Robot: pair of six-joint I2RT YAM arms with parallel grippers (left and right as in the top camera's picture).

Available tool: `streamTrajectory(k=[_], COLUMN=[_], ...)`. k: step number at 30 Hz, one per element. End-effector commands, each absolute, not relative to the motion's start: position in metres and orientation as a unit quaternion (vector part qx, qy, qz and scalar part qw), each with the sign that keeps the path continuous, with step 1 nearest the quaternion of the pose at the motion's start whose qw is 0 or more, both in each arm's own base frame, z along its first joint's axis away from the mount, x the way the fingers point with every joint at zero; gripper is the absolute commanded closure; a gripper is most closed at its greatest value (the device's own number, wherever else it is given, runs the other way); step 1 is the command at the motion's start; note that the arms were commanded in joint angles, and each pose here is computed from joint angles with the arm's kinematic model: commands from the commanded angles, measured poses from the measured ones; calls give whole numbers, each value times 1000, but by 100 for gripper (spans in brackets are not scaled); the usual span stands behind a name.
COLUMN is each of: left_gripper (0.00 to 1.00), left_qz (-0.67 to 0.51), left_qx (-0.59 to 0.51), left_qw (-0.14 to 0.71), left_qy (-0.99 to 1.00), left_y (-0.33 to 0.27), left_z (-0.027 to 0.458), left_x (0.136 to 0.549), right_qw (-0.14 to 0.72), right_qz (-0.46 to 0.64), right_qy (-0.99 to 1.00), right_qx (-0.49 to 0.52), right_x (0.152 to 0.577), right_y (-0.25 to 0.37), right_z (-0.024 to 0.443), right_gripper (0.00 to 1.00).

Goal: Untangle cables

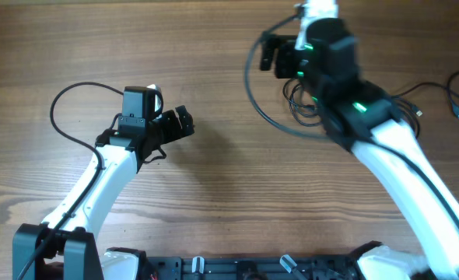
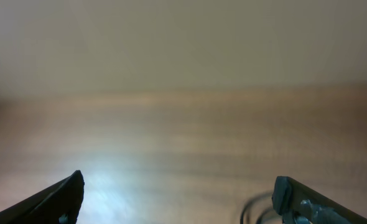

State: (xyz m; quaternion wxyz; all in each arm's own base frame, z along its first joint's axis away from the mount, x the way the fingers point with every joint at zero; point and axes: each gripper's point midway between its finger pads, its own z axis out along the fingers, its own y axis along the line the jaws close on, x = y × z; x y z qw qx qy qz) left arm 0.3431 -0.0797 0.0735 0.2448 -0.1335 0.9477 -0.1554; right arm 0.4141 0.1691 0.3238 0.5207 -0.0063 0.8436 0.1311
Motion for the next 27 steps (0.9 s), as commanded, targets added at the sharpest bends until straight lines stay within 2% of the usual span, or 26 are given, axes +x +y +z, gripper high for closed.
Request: streamTrajectory(k=[1,3,7,10,13,18,27], left_gripper=[0,0,0,0,0,0,0], left_qz=[-155,-155,-155,-155,-155,-155,-155], left_qx=[-125,-125,-125,-125,-125,-125,-125], left_qw=[237,237,237,237,237,237,237], left_qy=[951,951,951,951,951,951,951], left_y=[-82,-82,-82,-82,-82,-82,-82], left_z=[68,68,68,68,68,68,68], left_x=[340,340,340,340,340,340,340], right_qw=[594,639,706,731,735,683,437], right_qz=[157,180,215,229,232,203,82], right_qy=[789,748,675,642,636,702,896], right_qx=[5,13,25,30,32,21,-20], right_x=[371,333,263,226,202,198,186], right_y=[145,126,92,73,62,60,54], right_z=[401,449,511,532,533,489,309], right_gripper=[0,0,0,0,0,0,0])
